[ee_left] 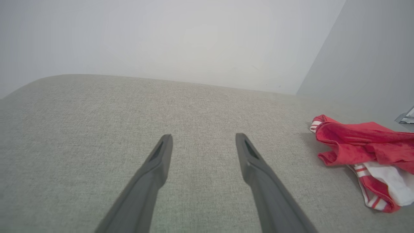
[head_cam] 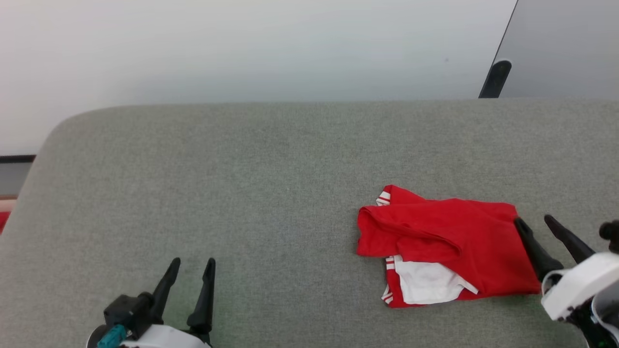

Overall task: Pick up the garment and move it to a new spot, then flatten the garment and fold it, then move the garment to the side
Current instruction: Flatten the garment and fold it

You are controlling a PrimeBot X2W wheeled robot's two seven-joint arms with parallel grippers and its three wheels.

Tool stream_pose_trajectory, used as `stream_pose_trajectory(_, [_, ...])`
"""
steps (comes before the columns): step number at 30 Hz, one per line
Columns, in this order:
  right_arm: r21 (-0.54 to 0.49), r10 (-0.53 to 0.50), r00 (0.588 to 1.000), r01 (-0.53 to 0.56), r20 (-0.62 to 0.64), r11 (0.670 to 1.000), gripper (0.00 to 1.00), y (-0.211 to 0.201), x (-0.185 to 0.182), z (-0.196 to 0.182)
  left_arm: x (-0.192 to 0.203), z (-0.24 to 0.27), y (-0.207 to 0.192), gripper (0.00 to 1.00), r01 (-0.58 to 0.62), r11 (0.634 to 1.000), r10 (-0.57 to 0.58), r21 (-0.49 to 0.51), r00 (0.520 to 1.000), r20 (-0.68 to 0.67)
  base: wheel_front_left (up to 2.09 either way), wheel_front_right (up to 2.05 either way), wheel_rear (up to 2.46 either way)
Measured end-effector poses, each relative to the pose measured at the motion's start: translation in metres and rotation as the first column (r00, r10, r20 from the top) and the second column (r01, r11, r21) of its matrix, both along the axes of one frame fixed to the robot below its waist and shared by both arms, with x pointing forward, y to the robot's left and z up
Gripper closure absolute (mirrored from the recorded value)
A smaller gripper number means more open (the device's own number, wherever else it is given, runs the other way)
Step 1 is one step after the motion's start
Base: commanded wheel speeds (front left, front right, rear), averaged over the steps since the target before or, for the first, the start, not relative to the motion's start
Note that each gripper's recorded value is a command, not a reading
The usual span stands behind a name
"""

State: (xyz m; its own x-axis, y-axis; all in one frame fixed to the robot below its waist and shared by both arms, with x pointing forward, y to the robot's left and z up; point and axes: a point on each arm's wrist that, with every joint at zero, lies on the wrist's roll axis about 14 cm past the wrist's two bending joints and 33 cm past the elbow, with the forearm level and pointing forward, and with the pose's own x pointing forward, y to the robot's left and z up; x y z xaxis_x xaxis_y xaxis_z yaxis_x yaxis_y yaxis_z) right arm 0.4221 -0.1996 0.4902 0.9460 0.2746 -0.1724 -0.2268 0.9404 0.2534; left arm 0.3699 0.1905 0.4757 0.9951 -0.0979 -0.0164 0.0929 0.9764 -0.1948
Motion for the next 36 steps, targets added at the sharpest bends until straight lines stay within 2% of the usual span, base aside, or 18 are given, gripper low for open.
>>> stream_pose_trajectory(11, [-0.019,-0.067,0.994,0.069,0.085,0.997,0.00,-0.010,-0.026,-0.005,-0.018,0.009,0.009,0.00,-0.024,1.000,0.024,0.013,0.999,0.029,0.00,0.00,0.00])
stream_pose_trajectory(18, [-0.036,-0.094,0.983,0.101,0.160,0.994,0.00,-0.009,-0.040,0.001,-0.028,0.016,0.012,0.00,-0.023,0.997,0.018,0.075,0.998,0.057,0.00,0.00,0.00])
stream_pose_trajectory(25, [-0.023,-0.140,0.974,0.147,0.180,0.989,0.00,-0.010,-0.051,-0.001,-0.033,0.019,0.010,0.00,-0.020,0.994,0.013,0.105,0.998,0.069,0.00,0.00,0.00])
stream_pose_trajectory(36, [-0.012,-0.144,0.973,0.149,0.182,0.989,0.00,-0.003,-0.064,-0.001,-0.045,0.024,0.006,0.00,-0.019,0.994,0.010,0.109,0.996,0.087,0.00,0.00,0.00])
